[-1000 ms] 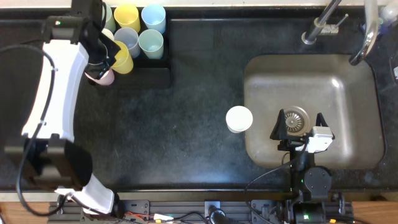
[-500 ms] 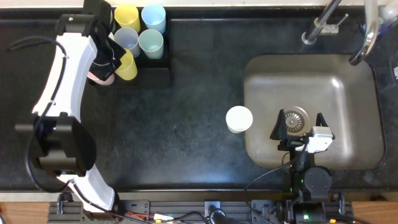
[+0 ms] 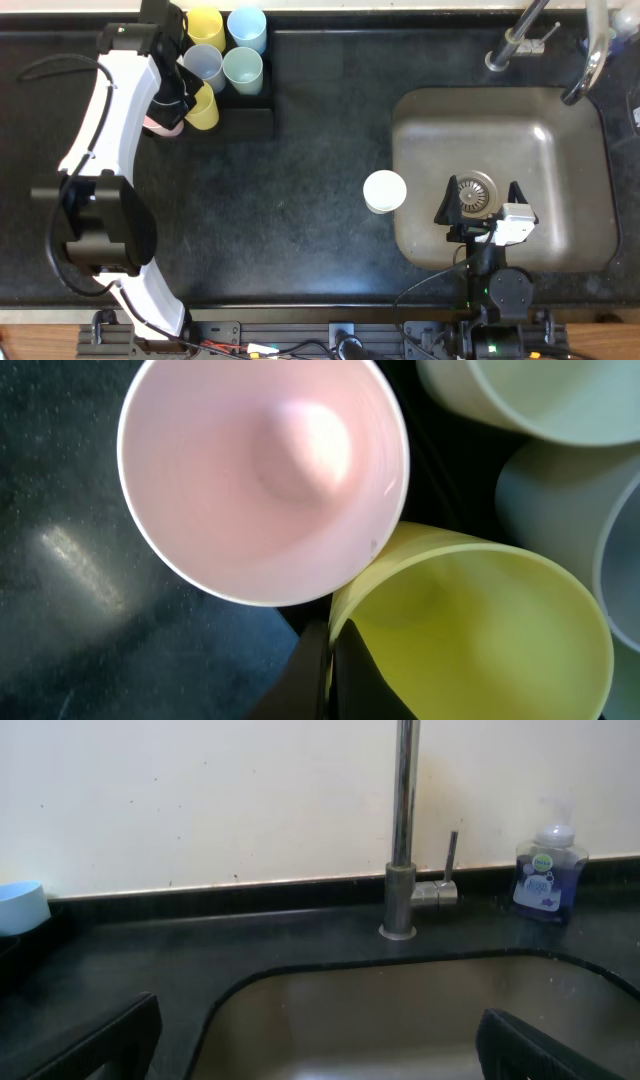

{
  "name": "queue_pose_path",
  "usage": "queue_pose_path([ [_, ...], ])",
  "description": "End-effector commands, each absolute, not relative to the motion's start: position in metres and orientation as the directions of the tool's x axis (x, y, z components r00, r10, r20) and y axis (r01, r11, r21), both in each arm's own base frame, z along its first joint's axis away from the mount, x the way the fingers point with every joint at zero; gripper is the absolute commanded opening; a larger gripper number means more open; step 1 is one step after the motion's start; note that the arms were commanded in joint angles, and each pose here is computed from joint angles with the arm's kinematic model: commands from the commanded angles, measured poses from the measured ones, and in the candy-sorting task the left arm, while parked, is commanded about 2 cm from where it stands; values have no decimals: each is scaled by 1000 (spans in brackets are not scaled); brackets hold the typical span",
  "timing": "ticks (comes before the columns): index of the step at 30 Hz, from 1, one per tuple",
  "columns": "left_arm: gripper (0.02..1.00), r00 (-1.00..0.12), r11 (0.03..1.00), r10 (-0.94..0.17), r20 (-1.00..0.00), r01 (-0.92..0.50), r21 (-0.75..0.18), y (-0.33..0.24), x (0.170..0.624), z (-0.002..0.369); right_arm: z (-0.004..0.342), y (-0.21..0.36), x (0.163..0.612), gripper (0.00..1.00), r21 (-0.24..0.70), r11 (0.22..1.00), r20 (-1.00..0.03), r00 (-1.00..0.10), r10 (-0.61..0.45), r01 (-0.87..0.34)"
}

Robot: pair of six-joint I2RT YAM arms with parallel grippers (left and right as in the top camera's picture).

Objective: Store Cups

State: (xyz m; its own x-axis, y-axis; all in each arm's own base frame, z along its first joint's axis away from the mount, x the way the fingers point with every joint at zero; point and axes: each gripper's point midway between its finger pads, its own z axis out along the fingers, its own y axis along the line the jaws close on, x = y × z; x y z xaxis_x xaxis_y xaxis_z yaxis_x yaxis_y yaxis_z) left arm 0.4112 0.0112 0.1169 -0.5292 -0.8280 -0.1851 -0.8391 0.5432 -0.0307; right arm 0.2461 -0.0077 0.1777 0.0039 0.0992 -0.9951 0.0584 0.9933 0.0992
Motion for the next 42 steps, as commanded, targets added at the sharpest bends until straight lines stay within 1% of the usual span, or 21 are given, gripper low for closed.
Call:
queue_pose_path([
  [1, 36, -499, 516, -839, -218, -856, -24, 17, 415, 111, 174, -10, 246, 996, 100, 993, -995, 5, 99, 69],
  [4, 36, -485, 503, -850, -207, -863, -41, 14, 416, 102, 174, -10, 246, 998, 100, 993, -995, 5, 99, 69],
  [6, 36, -476, 491, -858, -193, -871, -36, 12, 413, 98, 174, -10, 246, 996, 100, 993, -995, 5, 99, 69],
  [16, 38, -492, 507, -850, -191, -861, -42, 2, 414, 97, 174, -10, 246, 998, 100, 993, -995, 5, 99, 69],
  [17, 88, -492, 508, -850, -186, -860, -44, 1, 414, 97, 174, -10, 246, 998, 100, 993, -995, 5, 99, 69],
  [18, 257, -493, 508, -851, -183, -860, -46, 0, 414, 97, 174, -10, 246, 998, 100, 993, -995, 5, 99, 69],
  [19, 560, -493, 508, -851, -180, -860, -48, 0, 414, 97, 174, -10, 246, 998, 100, 993, -995, 5, 99, 69],
  [20, 770, -493, 508, -852, -177, -860, -49, -1, 414, 97, 174, -10, 246, 998, 100, 993, -995, 5, 99, 69],
  [21, 875, -494, 509, -852, -173, -859, -51, -2, 413, 97, 174, -10, 246, 996, 100, 993, -995, 5, 99, 69],
  [23, 989, -494, 509, -852, -173, -859, -51, -2, 413, 97, 174, -10, 246, 996, 100, 993, -995, 5, 99, 69],
  [28, 1000, -496, 511, -851, -175, -858, -53, -2, 412, 99, 174, -10, 246, 996, 100, 993, -995, 5, 100, 69],
  [30, 1000, -496, 514, -849, -181, -856, -65, -3, 412, 106, 174, -10, 246, 998, 100, 993, -995, 5, 99, 69],
  [32, 998, -498, 521, -845, -196, -848, -92, -5, 411, 120, 174, -10, 246, 998, 100, 993, -995, 5, 99, 69],
  [35, 1000, -515, 554, -825, -234, -818, -153, -9, 407, 153, 174, -10, 246, 998, 100, 993, -995, 5, 99, 69],
  [37, 1000, -537, 592, -799, -272, -781, -198, -10, 401, 181, 174, -10, 246, 998, 100, 993, -995, 5, 99, 69],
  [42, 1000, -598, 698, -710, -373, -667, -259, -9, 357, 254, 174, -10, 246, 996, 100, 993, -995, 5, 99, 69],
])
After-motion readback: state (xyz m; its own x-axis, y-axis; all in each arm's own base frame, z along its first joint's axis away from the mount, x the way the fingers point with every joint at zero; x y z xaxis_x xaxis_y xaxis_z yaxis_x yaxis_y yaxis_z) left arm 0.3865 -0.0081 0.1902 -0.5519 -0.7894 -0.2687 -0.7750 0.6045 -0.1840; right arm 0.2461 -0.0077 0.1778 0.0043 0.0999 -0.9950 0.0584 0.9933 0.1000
